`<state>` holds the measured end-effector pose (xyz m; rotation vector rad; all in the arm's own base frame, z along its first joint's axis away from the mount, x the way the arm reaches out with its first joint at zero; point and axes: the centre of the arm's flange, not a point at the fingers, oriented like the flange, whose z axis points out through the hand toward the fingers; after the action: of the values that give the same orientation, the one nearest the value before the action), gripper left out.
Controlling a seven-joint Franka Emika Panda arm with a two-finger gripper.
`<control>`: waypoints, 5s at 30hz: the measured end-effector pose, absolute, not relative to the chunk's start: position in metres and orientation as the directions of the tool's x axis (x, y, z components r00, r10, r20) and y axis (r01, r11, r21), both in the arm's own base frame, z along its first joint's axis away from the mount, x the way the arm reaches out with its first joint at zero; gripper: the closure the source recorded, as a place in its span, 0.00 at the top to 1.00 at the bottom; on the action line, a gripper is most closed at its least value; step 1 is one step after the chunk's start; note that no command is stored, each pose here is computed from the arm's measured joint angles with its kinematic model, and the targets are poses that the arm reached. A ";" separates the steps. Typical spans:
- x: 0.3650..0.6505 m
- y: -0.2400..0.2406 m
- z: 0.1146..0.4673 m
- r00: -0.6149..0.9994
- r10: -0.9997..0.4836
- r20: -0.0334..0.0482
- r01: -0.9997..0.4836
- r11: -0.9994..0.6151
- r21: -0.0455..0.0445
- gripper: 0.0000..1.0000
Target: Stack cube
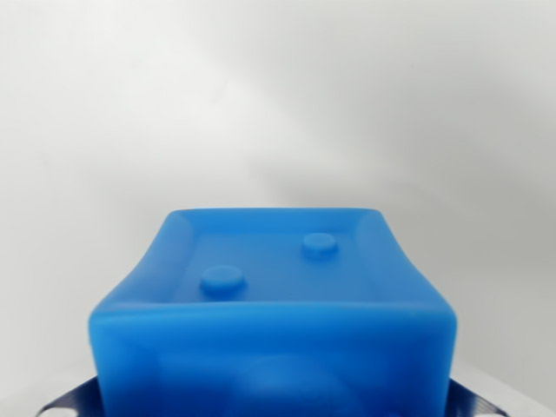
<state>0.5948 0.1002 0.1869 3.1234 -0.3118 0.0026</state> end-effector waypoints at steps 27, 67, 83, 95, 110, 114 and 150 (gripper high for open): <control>0.592 0.099 0.260 0.978 -0.208 0.005 -0.208 -0.978 0.001 0.00; 0.533 0.050 0.256 0.894 -0.449 -0.003 -0.449 -0.894 0.005 0.00; 0.509 0.031 0.255 0.841 -0.541 -0.003 -0.541 -0.841 0.005 0.00; 0.490 0.015 0.255 0.792 -0.611 -0.002 -0.611 -0.792 0.005 0.00; 0.466 -0.005 0.254 0.723 -0.691 -0.003 -0.691 -0.723 0.005 0.00; 0.461 -0.009 0.254 0.705 -0.710 -0.003 -0.710 -0.705 0.005 0.00; 0.407 -0.054 0.252 0.511 -0.859 -0.005 -0.859 -0.512 0.003 0.00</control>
<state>0.4066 -0.0538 0.2524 2.7309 -1.5525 -0.0098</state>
